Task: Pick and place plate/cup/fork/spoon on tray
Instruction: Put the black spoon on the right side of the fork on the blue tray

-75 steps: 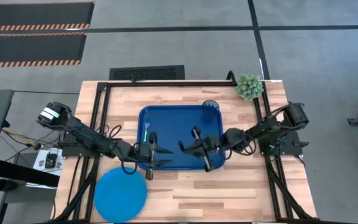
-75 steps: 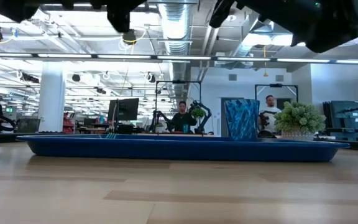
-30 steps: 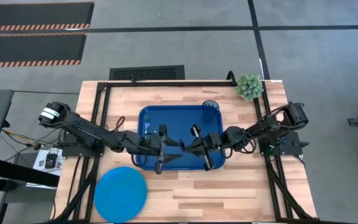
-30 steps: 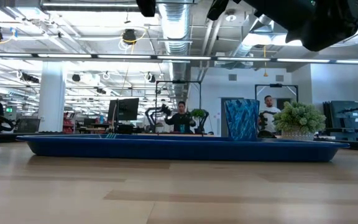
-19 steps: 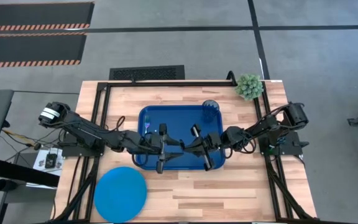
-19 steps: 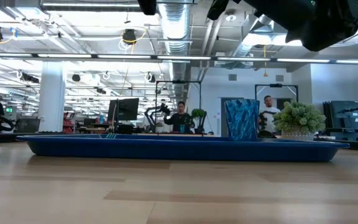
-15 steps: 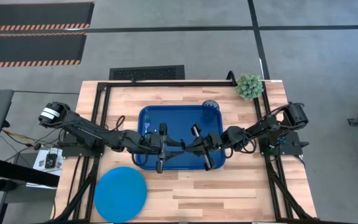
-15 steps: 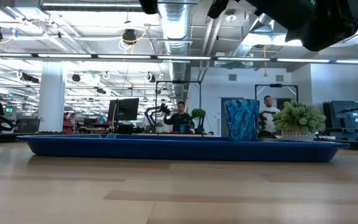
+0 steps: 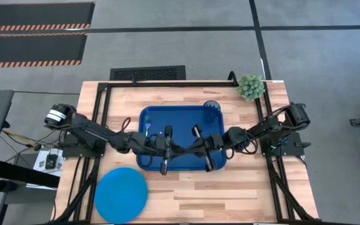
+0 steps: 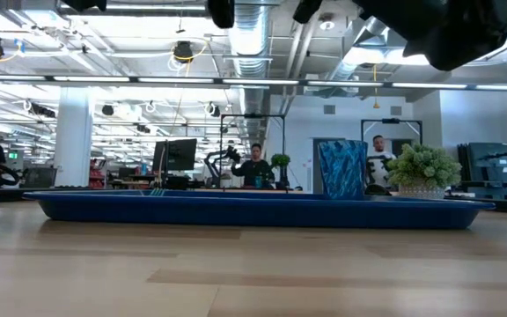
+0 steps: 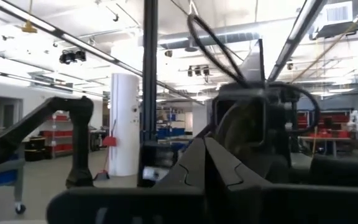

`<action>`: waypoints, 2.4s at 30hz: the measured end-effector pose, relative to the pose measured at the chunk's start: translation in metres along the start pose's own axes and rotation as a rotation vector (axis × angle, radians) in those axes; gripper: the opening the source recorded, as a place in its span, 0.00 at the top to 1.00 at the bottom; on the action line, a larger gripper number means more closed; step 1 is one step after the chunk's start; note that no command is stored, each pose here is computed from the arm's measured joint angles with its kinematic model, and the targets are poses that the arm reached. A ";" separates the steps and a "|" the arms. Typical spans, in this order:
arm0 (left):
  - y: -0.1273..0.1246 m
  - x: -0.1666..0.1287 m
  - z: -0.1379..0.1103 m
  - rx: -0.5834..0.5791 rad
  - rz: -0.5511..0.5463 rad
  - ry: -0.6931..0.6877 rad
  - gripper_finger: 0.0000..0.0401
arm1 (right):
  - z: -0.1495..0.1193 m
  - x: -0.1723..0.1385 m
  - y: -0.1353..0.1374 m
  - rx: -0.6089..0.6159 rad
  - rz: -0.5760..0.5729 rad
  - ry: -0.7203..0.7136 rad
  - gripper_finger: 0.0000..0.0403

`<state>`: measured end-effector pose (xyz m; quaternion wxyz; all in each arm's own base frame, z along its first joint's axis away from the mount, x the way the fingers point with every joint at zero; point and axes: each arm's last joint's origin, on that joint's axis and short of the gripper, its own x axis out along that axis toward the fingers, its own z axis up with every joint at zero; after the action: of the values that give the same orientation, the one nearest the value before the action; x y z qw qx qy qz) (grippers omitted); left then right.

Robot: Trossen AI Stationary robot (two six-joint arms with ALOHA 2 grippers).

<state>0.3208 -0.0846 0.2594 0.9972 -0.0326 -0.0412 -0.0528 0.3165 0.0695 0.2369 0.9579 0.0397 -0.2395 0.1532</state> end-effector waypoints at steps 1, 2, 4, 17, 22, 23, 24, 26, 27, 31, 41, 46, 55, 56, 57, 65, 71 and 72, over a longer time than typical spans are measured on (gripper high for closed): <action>0.000 0.000 0.000 0.000 0.000 -0.001 1.00 | 0.000 0.000 0.000 0.000 0.000 0.000 0.93; 0.000 0.000 0.000 0.000 -0.001 -0.002 1.00 | 0.000 0.000 0.000 0.000 -0.003 -0.001 0.92; 0.000 0.000 0.001 0.003 0.001 -0.015 1.00 | 0.000 0.000 0.000 -0.002 -0.017 0.000 0.89; 0.001 0.000 0.000 0.008 0.006 -0.002 1.00 | -0.005 0.000 -0.003 0.012 -0.092 0.049 0.88; 0.001 0.000 -0.005 0.014 0.005 0.044 1.00 | -0.012 -0.001 -0.004 0.048 -0.127 0.123 0.85; 0.001 0.000 -0.006 0.012 0.006 0.050 1.00 | -0.013 -0.001 -0.004 0.057 -0.130 0.136 0.84; 0.001 0.000 -0.006 0.011 0.007 0.057 1.00 | -0.015 -0.001 -0.005 0.065 -0.132 0.149 0.83; 0.001 0.000 -0.008 0.013 0.009 0.073 1.00 | -0.017 -0.002 -0.005 0.077 -0.136 0.177 0.82; 0.001 -0.001 -0.009 0.014 0.010 0.077 1.00 | -0.018 -0.002 -0.005 0.078 -0.137 0.186 0.82; 0.002 -0.001 -0.011 0.006 0.012 0.103 1.00 | -0.021 -0.002 -0.006 0.079 -0.140 0.227 0.82; 0.001 -0.004 -0.012 -0.017 0.012 0.154 1.00 | -0.026 0.002 -0.006 0.075 -0.125 0.311 0.95; 0.003 -0.008 -0.011 -0.023 0.028 0.206 1.00 | -0.022 0.002 -0.007 0.075 -0.142 0.350 0.96; 0.012 -0.011 -0.017 -0.071 0.071 0.299 1.00 | -0.023 -0.003 -0.009 0.102 -0.245 0.475 0.90; 0.013 -0.011 -0.018 -0.077 0.076 0.307 1.00 | -0.024 -0.004 -0.009 0.100 -0.255 0.483 0.89; 0.014 -0.011 -0.018 -0.077 0.079 0.312 1.00 | -0.025 -0.004 -0.010 0.097 -0.268 0.492 0.88; 0.014 -0.012 -0.021 -0.075 0.083 0.345 1.00 | -0.028 -0.006 -0.010 0.086 -0.294 0.520 0.81; 0.015 -0.013 -0.023 -0.079 0.089 0.363 1.00 | -0.029 -0.008 -0.015 0.080 -0.318 0.543 0.79; 0.015 -0.013 -0.023 -0.079 0.090 0.368 1.00 | -0.030 -0.008 -0.015 0.075 -0.324 0.548 0.80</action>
<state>0.3117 -0.0700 0.2342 0.9872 -0.0631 0.1455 -0.0148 0.3275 0.0575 0.2070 0.9966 0.0700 0.0424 0.0123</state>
